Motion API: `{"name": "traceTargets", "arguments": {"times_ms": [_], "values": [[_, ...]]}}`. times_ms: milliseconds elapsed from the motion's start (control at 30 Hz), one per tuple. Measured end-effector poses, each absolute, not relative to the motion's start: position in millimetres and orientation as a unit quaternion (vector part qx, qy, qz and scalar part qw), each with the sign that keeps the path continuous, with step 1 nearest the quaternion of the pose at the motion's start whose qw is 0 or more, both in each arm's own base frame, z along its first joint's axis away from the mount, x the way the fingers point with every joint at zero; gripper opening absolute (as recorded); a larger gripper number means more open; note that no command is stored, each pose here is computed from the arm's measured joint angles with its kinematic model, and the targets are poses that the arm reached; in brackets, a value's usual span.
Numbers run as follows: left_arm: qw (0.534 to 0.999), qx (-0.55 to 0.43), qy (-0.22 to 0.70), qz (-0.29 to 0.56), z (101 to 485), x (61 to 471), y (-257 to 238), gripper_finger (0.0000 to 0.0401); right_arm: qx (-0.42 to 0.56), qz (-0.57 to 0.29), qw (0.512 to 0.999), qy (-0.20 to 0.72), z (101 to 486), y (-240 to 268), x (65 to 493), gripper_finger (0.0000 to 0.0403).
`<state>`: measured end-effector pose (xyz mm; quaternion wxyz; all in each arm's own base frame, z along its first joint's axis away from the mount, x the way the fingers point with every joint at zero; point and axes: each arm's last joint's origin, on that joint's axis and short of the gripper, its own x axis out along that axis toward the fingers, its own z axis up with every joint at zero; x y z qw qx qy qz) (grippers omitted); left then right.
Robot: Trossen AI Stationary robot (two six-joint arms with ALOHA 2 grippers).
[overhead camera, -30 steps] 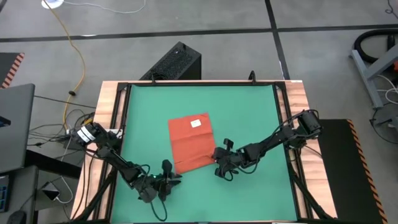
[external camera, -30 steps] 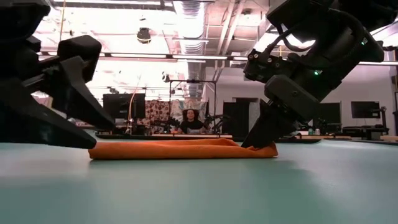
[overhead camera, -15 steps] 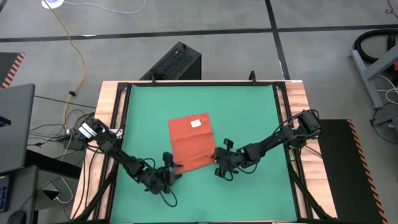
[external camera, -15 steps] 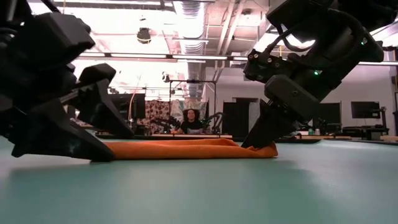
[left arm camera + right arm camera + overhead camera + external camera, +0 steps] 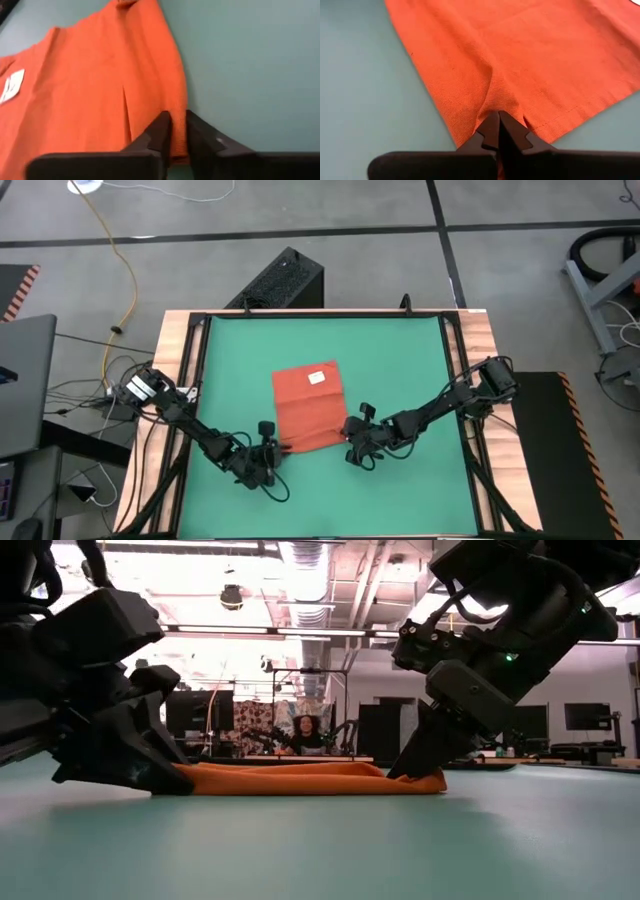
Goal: Roll towel
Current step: Roll the orange towel
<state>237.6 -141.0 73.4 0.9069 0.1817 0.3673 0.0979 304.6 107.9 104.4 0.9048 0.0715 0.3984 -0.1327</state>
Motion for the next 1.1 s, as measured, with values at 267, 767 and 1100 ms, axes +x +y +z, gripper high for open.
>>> {"name": "traceTargets", "arguments": {"times_ms": [267,767,1100], "values": [[0.917,0.160,0.354,0.092,83.3,243.7,-149.2,0.0002,0.087,-0.119,0.913,0.381,123.0,108.3,302.4,0.0024],[0.927,0.091,0.360,0.055,105.6,251.4,-138.4,0.0000,0.057,-0.067,0.949,0.303,173.0,113.4,296.0,0.0021],[0.928,0.089,0.357,0.050,108.1,253.4,-136.8,0.0000,0.029,-0.039,0.947,0.318,147.2,108.6,311.9,0.0015]]}}
